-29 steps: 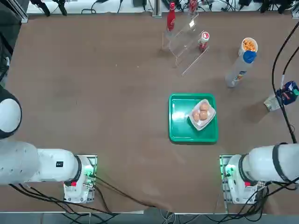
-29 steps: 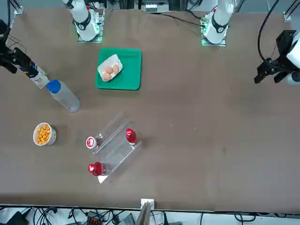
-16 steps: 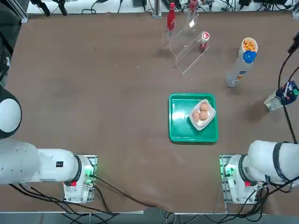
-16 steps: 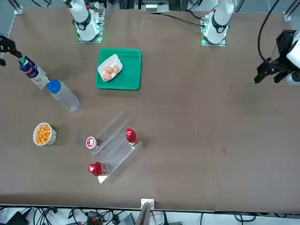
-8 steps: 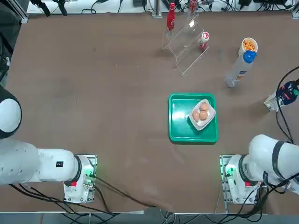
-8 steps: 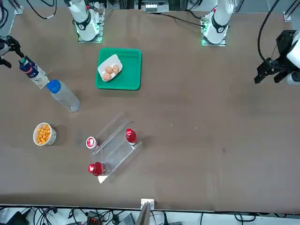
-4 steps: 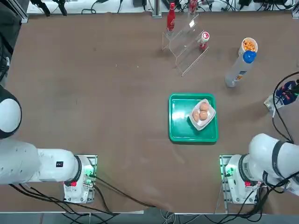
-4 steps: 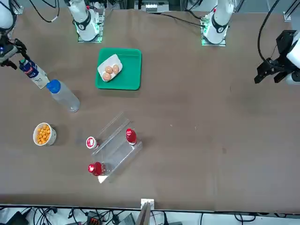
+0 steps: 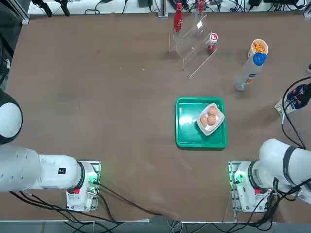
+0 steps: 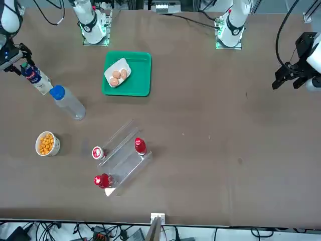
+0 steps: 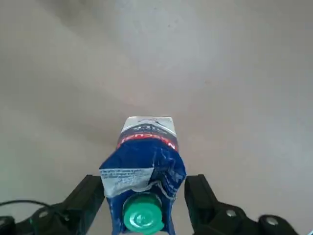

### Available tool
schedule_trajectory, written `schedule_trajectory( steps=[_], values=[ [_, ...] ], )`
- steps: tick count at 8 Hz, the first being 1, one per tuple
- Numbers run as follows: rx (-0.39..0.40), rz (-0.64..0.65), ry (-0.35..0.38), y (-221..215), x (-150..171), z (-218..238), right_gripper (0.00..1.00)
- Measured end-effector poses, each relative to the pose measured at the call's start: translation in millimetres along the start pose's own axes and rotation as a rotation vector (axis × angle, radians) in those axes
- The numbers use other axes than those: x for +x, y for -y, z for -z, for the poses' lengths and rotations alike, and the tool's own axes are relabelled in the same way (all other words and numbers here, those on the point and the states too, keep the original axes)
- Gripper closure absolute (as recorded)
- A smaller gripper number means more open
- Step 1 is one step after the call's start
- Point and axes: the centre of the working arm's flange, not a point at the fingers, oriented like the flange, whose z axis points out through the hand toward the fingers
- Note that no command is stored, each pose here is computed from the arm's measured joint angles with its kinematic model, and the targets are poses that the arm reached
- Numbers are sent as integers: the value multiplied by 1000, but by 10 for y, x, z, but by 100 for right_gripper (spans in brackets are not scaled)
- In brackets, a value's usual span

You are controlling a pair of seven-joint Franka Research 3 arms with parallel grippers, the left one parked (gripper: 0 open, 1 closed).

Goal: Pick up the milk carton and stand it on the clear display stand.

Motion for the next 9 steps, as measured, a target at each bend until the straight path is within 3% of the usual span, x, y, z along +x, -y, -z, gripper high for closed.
schedule_trajectory(
  steps=[5, 9],
  values=[
    [18, 1, 4, 1, 3, -186, 10],
    [11, 1, 3, -32, 10, -186, 47]
  ],
)
